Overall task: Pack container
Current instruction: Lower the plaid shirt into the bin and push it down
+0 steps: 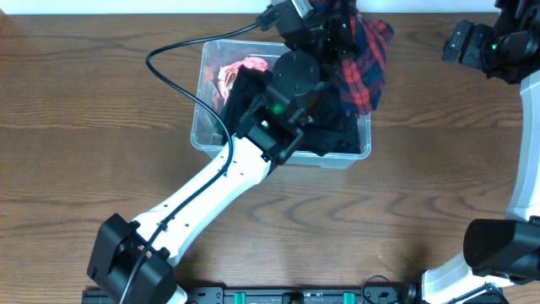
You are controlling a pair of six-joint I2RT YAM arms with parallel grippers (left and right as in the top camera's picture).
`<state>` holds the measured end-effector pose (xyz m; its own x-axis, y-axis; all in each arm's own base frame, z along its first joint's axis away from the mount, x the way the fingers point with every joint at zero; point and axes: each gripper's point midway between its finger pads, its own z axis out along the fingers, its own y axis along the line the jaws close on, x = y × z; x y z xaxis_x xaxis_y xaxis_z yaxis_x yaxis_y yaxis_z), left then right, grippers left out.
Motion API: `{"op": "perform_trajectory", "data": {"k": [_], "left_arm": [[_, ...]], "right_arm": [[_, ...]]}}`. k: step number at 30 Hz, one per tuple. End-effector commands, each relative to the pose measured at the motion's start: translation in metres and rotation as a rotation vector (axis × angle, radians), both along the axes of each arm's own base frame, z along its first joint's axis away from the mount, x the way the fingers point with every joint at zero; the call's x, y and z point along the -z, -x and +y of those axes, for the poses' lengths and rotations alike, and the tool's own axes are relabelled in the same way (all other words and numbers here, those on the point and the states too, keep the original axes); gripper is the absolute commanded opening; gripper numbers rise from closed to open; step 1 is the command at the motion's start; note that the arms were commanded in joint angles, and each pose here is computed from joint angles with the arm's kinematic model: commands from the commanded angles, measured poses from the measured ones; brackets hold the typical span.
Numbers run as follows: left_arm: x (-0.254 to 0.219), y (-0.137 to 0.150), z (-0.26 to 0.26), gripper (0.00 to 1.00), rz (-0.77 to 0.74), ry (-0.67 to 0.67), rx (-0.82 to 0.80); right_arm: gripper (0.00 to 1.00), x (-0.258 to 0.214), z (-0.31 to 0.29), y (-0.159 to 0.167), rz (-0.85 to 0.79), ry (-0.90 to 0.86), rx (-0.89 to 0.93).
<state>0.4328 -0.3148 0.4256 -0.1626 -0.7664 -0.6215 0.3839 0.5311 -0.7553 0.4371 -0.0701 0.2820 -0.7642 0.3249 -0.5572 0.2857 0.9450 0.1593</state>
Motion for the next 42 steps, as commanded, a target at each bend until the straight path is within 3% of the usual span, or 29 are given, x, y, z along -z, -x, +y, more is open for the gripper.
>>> {"op": "perform_trajectory", "data": {"k": [1,16,28,32,42], "left_arm": [[-0.021,0.01,-0.004,0.06,-0.037,0.04,0.013],[0.051,0.005,-0.02,0.06,0.163,-0.172,0.027],[0.101,-0.005,0.004,0.06,0.32,-0.335,-0.017],[0.1,-0.005,0.006,0.22,0.309,-0.362,-0.02],[0.049,0.013,0.022,0.38,0.157,-0.48,-0.032]], "right_arm": [[0.99,0.002,0.001,0.0,0.005,-0.004,0.007],[0.99,0.002,0.001,0.0,0.005,-0.004,0.007],[0.99,0.002,0.001,0.0,0.005,-0.004,0.007],[0.99,0.002,0.001,0.0,0.005,-0.004,0.007],[0.99,0.002,0.001,0.0,0.005,-0.004,0.007]]}}
